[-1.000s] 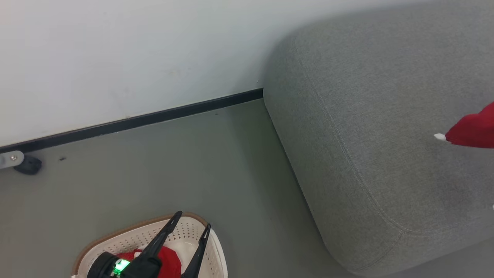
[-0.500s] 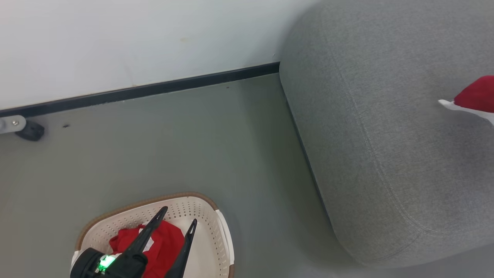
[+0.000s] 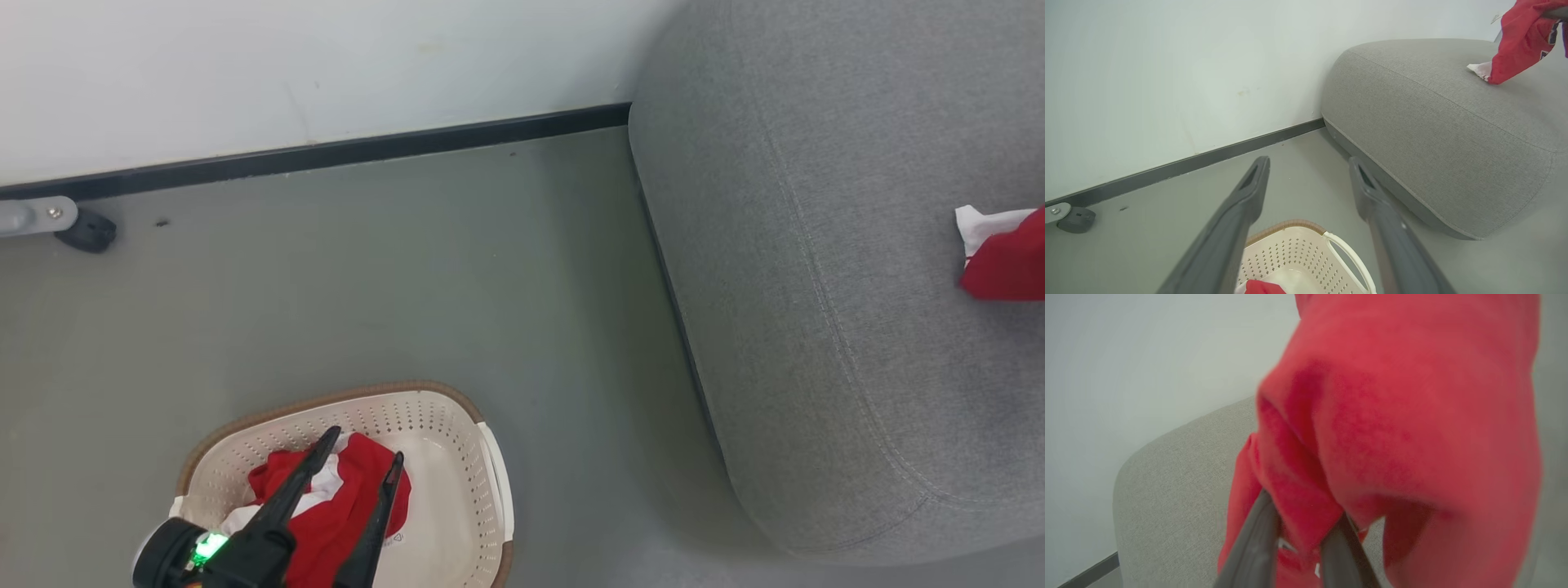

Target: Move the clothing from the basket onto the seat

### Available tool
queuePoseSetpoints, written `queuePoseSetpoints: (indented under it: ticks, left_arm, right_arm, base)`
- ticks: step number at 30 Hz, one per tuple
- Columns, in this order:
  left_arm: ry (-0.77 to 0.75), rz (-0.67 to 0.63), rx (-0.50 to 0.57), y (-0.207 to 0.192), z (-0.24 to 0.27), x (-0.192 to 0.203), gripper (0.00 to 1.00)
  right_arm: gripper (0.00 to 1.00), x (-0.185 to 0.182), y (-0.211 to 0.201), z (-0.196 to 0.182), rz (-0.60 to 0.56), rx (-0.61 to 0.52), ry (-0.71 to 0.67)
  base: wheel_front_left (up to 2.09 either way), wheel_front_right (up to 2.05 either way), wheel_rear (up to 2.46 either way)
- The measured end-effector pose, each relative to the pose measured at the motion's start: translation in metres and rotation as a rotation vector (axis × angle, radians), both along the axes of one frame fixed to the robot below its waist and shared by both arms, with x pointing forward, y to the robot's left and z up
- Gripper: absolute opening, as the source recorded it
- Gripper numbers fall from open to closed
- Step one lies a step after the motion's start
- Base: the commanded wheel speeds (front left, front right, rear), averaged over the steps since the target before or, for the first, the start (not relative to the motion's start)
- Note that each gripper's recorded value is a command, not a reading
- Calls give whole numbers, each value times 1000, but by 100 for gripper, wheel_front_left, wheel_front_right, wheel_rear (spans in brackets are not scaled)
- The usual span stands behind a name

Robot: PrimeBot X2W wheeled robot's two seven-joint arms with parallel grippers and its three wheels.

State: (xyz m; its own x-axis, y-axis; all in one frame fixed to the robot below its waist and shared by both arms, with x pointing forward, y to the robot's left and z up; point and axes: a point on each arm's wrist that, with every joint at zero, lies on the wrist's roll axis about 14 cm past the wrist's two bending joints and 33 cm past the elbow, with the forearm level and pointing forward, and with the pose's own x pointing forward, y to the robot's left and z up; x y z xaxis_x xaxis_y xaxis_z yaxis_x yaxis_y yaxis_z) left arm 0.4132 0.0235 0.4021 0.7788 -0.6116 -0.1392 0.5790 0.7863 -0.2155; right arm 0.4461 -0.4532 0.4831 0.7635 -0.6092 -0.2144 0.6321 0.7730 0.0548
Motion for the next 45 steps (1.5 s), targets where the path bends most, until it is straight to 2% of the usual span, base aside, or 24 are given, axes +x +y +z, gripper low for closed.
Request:
queuePoseSetpoints:
  ticks: [1,6,12,13,14,27,36,41,45]
  left_arm:
    - [19,19,9,8,-9,3,100]
    - [27,40,18,16,-14,8,100]
    - [28,44,23,19,-17,10,100]
    - [28,44,24,19,-17,10,100]
    - [29,44,24,19,-18,10,100]
    - [21,44,17,16,-14,12,100]
    - [8,40,-9,5,-1,7,100]
    - [-18,49,-34,-2,14,9,100]
    - [-40,60,-47,-5,26,9,100]
  right_arm:
    - [0,-1,-8,-19,-1,-60,122]
    - [0,-13,-11,-44,-42,-19,195]
    - [0,-17,-20,-49,-81,3,216]
    - [55,-16,-20,-47,-87,7,210]
    - [100,-14,-21,-46,-89,8,205]
    - [100,-4,-12,-38,-75,-5,160]
    - [100,24,20,-8,66,-47,29]
    - [100,36,42,16,172,-87,-51]
    - [100,36,63,28,282,-148,-64]
  base:
    - [0,0,0]
    - [0,0,0]
    - [0,0,0]
    - [0,0,0]
    - [0,0,0]
    - [0,0,0]
    - [0,0,0]
    - [0,0,0]
    - [0,0,0]
